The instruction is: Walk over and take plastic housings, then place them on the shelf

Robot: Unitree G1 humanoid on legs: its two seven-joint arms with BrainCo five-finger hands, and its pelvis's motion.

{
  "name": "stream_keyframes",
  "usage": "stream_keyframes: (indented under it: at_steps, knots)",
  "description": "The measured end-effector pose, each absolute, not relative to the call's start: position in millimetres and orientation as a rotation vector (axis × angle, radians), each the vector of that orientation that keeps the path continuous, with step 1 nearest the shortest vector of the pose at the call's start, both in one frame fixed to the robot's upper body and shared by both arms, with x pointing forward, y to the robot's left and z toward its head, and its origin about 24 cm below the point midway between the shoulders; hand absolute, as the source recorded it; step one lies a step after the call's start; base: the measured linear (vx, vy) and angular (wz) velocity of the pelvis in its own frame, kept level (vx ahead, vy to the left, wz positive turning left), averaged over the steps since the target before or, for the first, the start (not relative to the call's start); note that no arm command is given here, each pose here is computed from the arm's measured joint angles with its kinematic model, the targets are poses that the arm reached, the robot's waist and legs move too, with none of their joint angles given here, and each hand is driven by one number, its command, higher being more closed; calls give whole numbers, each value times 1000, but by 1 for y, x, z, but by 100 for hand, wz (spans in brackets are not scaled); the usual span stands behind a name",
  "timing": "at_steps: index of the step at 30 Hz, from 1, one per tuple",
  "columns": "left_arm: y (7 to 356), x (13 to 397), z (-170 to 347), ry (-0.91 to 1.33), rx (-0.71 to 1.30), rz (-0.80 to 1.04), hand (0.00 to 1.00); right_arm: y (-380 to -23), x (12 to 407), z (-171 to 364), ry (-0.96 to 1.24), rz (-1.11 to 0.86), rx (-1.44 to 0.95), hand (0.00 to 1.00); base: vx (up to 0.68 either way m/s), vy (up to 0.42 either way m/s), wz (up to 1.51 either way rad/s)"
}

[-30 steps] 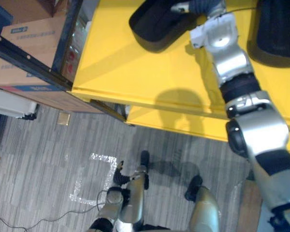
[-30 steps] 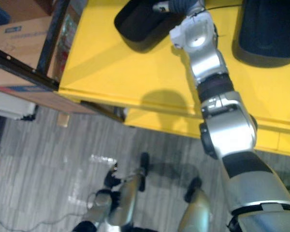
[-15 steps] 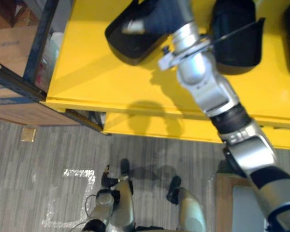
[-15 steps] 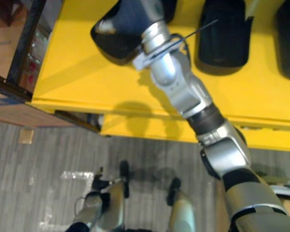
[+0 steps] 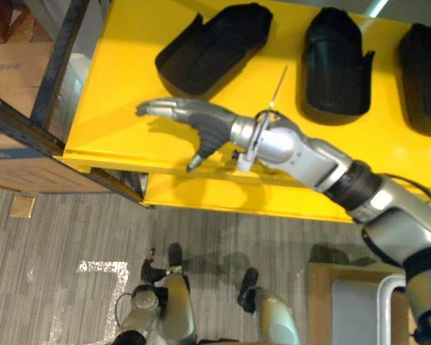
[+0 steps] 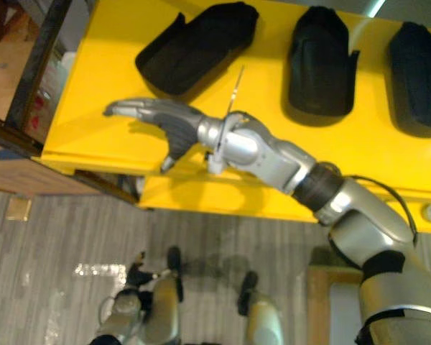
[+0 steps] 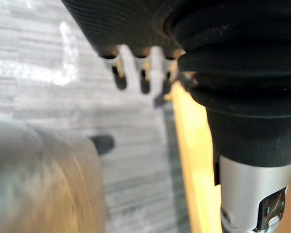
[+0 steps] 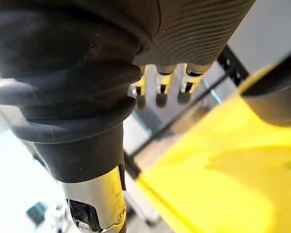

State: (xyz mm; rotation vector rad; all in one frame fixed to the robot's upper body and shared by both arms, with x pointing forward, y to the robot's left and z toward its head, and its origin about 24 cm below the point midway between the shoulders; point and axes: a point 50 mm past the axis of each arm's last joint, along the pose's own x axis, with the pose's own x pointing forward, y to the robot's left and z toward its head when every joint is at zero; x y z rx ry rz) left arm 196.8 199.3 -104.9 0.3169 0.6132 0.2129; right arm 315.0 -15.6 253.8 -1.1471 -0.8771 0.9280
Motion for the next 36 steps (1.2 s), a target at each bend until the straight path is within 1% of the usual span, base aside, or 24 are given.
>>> stream_keyframes:
  at_steps: [7, 12, 17, 20, 23, 27, 33, 36]
  knots:
    - [208, 195, -105, 624, 324, 240, 0, -29, 321, 249, -844, 898, -1247, 0, 4, 1, -3]
    - [214, 190, -109, 660, 338, 253, 0, -46, 327, 247, -880, 740, -1258, 0, 3, 24, -7]
    - [218, 179, -116, 714, 348, 268, 0, -63, 331, 261, -979, 506, -1245, 0, -9, 18, -6]
    - [219, 176, -117, 722, 351, 275, 0, -69, 331, 265, -1010, 435, -1225, 0, 0, 0, 0]
    - [219, 175, -117, 723, 352, 275, 0, -68, 323, 273, -1080, 398, -1180, 0, -4, 21, 1]
    - [219, 173, -118, 729, 352, 276, 0, -62, 310, 277, -1163, 404, -1134, 0, 0, 0, 0]
    - [219, 172, -119, 729, 353, 280, 0, -61, 310, 277, -1166, 405, -1130, 0, 0, 0, 0]
    - [220, 173, -118, 724, 353, 282, 0, -56, 313, 276, -1157, 435, -1167, 0, -10, 16, 2]
